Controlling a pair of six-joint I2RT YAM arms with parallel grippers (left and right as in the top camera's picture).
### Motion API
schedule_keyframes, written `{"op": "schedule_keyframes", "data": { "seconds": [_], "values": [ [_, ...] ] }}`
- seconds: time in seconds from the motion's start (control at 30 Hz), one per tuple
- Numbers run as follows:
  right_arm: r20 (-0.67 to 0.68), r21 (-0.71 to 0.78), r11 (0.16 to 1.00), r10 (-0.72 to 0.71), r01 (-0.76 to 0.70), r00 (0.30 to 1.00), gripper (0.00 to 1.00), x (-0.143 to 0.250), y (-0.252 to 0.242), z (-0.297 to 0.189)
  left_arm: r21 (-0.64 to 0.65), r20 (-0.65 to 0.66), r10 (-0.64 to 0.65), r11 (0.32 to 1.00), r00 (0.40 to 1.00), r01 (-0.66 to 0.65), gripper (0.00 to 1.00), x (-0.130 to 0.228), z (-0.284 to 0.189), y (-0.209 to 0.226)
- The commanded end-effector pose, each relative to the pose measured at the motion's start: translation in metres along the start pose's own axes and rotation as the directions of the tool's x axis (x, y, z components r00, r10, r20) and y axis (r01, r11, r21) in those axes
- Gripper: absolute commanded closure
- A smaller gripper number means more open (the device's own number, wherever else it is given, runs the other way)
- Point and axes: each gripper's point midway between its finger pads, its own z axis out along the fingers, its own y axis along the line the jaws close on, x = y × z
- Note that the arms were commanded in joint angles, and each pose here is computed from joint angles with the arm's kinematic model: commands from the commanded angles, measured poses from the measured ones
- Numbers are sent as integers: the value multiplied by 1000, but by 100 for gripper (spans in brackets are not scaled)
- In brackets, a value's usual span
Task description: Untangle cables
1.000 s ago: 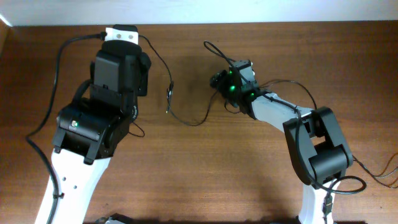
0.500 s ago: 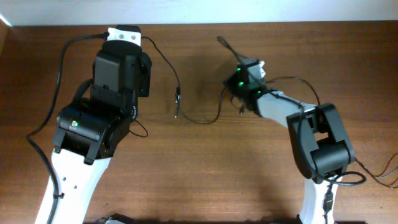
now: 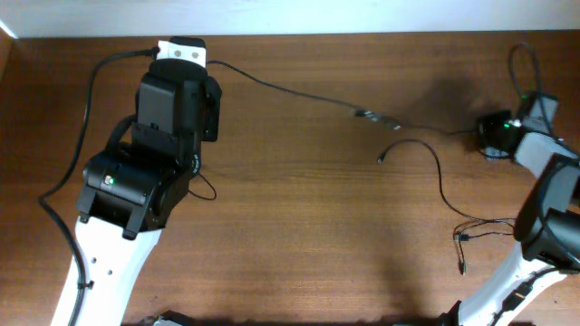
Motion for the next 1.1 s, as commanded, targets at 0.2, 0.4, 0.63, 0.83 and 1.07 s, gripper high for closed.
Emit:
{"op": "schedule_keyframes", "data": {
  "seconds": [0.2, 0.4, 0.63, 0.83, 1.07],
  "values": [
    [75, 133, 990, 41, -51, 996, 96, -61, -84, -15, -146, 21, 0, 989, 1000, 4, 100, -5, -5, 28],
    [91, 123, 991, 39, -50, 995, 96, -66, -82, -15, -116, 18, 1, 993, 1000, 1, 100, -4, -5, 23],
    [196, 11, 998, -59, 58, 979, 96, -94, -50, -17, -117, 5, 8, 993, 1000, -7, 100, -1, -5, 23],
    [408, -53, 956, -243, 288, 880, 96, -138, -5, -35, -117, 6, 7, 993, 1000, -7, 100, -1, -5, 23],
    [589, -116, 928, -223, 355, 777, 96, -196, 47, -82, -117, 10, 5, 993, 1000, -4, 100, -4, 2, 20]
  ]
}}
